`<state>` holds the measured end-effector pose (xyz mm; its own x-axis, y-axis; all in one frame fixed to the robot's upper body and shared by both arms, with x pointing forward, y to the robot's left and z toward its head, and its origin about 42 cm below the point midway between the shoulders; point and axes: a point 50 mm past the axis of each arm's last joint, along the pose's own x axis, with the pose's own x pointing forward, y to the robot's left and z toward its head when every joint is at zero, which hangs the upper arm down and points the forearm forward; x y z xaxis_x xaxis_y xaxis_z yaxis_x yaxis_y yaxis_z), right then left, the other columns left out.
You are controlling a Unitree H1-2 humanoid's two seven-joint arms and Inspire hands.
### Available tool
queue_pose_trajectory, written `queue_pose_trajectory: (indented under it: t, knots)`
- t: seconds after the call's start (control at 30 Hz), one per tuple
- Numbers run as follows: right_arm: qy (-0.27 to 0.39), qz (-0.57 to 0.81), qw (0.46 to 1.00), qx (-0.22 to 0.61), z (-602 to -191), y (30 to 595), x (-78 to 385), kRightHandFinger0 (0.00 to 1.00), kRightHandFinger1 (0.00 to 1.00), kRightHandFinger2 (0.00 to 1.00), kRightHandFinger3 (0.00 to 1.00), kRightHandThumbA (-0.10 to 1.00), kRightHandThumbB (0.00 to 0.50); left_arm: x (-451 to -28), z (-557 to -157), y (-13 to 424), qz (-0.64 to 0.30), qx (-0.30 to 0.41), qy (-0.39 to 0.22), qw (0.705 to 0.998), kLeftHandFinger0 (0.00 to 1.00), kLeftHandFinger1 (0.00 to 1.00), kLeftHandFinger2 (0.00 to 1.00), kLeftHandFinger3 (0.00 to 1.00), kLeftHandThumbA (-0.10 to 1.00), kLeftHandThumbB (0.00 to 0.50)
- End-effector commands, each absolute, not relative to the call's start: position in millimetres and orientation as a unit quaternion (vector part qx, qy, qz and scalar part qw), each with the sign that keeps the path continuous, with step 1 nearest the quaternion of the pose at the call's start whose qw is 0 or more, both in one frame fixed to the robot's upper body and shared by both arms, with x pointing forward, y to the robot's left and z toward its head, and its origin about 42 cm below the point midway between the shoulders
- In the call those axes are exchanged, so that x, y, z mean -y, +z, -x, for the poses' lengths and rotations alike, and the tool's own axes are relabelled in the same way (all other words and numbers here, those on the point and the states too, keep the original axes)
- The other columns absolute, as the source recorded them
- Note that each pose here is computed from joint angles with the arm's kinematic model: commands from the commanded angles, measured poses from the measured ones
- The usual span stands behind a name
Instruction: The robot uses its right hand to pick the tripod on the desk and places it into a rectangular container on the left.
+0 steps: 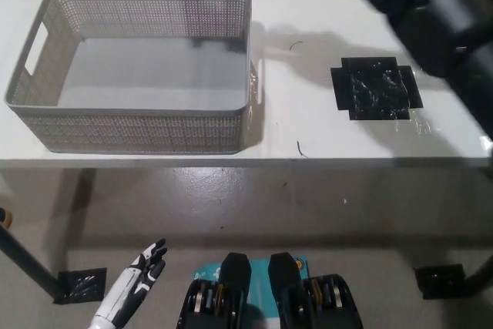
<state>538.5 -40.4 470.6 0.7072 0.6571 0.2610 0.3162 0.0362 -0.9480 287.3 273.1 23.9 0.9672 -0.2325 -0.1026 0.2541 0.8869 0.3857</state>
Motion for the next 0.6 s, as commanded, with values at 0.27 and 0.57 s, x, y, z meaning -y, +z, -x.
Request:
queue_pose_trajectory:
  t: [0.27, 0.57]
  knots:
    - [0.163, 0.716, 0.547, 0.402, -515, 475, -73, 0.0, 0.0, 0.44, 0.32, -0.1, 0.332, -275, -288, 36, -0.213, 0.008, -0.136, 0.967, 1.0, 1.0, 1.0, 1.0, 1.0, 0.5]
    - [0.187, 0.76, 0.493, 0.38, -521, 402, -79, 0.0, 0.0, 0.11, 0.55, -0.1, 0.345, -269, -292, 42, -0.204, 0.015, -0.15, 0.967, 1.0, 1.0, 1.0, 1.0, 1.0, 0.5]
